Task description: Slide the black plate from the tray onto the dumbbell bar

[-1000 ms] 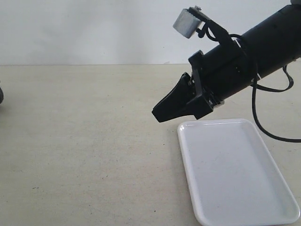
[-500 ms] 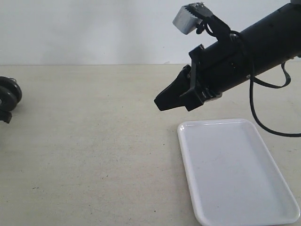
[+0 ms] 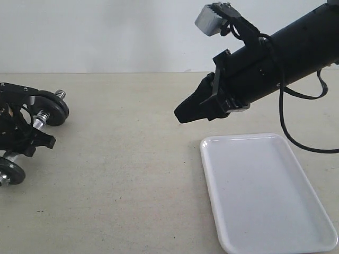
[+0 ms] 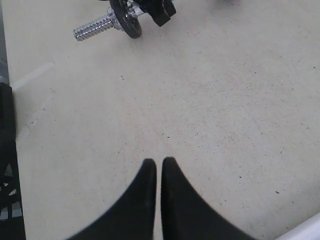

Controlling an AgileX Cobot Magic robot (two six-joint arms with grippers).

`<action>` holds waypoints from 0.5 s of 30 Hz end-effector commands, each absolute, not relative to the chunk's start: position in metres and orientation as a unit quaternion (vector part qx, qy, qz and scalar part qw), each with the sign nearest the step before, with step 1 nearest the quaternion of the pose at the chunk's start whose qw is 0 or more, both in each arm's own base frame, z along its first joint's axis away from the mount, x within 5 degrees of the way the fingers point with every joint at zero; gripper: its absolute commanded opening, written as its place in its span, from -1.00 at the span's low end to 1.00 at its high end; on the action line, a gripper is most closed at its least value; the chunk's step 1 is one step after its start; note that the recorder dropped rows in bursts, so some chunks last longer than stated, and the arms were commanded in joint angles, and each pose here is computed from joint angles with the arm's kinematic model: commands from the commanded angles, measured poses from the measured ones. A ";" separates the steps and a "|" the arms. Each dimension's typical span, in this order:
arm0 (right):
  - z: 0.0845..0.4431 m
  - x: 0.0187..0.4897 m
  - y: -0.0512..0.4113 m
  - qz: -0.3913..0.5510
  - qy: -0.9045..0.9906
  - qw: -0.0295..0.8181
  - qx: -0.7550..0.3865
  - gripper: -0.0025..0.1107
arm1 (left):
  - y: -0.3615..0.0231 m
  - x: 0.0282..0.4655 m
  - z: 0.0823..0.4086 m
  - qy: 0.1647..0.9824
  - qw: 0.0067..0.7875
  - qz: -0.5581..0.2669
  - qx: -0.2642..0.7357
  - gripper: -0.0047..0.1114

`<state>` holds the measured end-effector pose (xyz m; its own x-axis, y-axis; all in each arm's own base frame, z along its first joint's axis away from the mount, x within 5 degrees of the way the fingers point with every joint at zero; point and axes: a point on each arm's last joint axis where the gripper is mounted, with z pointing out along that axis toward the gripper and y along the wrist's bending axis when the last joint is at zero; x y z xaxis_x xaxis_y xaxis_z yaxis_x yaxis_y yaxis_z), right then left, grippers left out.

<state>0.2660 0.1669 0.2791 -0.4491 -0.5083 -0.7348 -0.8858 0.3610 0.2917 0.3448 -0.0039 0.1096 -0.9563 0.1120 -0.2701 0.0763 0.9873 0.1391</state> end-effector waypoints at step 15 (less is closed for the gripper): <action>0.275 0.267 0.160 0.301 0.805 0.258 -0.441 -0.96 | -0.061 0.301 0.069 0.997 0.060 0.010 0.042 -0.84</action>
<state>0.2677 0.1616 0.2732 -0.4789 -0.5506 -0.6837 -0.8674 0.4166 0.2721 0.3269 -0.0512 0.1016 -0.9413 0.1608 -0.2968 0.1479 0.9868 0.0656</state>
